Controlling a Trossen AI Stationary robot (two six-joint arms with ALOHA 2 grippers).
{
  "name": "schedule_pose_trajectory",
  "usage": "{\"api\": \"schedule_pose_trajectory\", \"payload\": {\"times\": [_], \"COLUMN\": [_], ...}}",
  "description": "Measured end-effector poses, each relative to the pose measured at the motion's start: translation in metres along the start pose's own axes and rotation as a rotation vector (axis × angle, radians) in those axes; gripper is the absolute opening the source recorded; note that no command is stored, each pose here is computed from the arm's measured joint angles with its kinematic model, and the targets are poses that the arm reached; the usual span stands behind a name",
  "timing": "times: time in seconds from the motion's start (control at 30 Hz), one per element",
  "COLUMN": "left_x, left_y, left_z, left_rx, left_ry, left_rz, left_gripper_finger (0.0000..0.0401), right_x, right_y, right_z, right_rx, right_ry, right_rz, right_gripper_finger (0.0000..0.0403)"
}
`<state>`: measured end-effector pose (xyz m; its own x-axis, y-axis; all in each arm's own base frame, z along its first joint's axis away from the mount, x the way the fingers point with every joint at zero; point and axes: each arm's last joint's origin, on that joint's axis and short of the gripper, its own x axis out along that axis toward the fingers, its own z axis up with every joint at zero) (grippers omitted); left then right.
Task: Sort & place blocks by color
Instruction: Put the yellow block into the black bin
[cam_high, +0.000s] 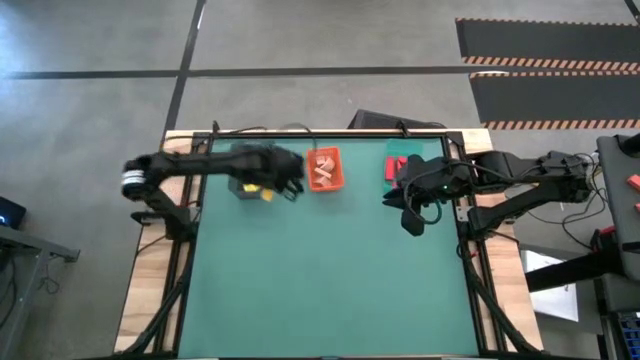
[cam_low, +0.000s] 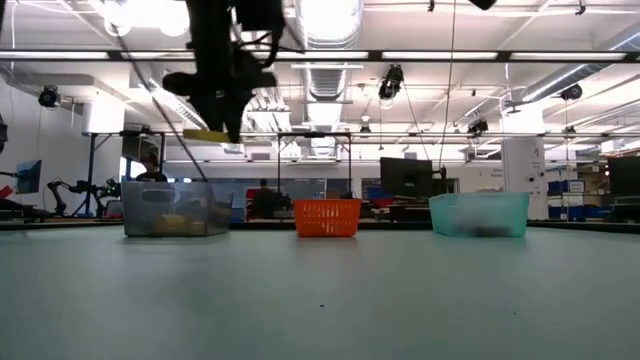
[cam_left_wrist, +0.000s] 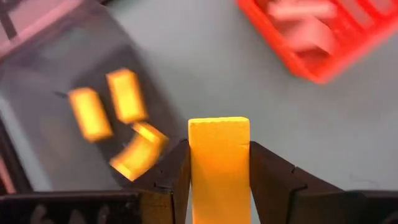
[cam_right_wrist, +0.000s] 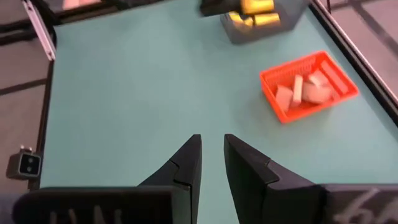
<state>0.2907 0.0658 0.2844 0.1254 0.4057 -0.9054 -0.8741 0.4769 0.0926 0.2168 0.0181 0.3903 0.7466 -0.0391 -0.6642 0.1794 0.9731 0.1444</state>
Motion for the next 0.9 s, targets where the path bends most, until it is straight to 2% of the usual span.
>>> {"api": "schedule_pose_trajectory", "payload": {"times": [0.23,0.37,0.57,0.73,0.9], "left_x": [0.041,0.069,0.089,0.095,0.094], "left_y": [0.084,0.111,0.126,0.128,0.128], "left_z": [0.017,0.015,0.011,0.008,0.008], "left_rx": [-0.098,-0.142,-0.158,-0.161,-0.122], "left_ry": [-0.066,-0.048,-0.019,-0.026,-0.027], "left_rz": [0.028,0.023,0.055,0.069,0.078], "left_gripper_finger": [0.0112,0.0112,0.0115,0.018,0.0198], "right_x": [0.024,0.043,0.074,0.095,0.111], "right_y": [0.008,0.013,0.018,0.021,0.023], "right_z": [0.018,0.026,0.032,0.033,0.034], "right_rx": [-0.044,-0.051,-0.054,-0.057,-0.126], "right_ry": [-0.106,-0.142,-0.142,-0.122,-0.122], "right_rz": [0.026,0.035,0.035,0.03,0.025], "right_gripper_finger": [0.0059,0.0059,0.0059,0.0059,0.0059]}}
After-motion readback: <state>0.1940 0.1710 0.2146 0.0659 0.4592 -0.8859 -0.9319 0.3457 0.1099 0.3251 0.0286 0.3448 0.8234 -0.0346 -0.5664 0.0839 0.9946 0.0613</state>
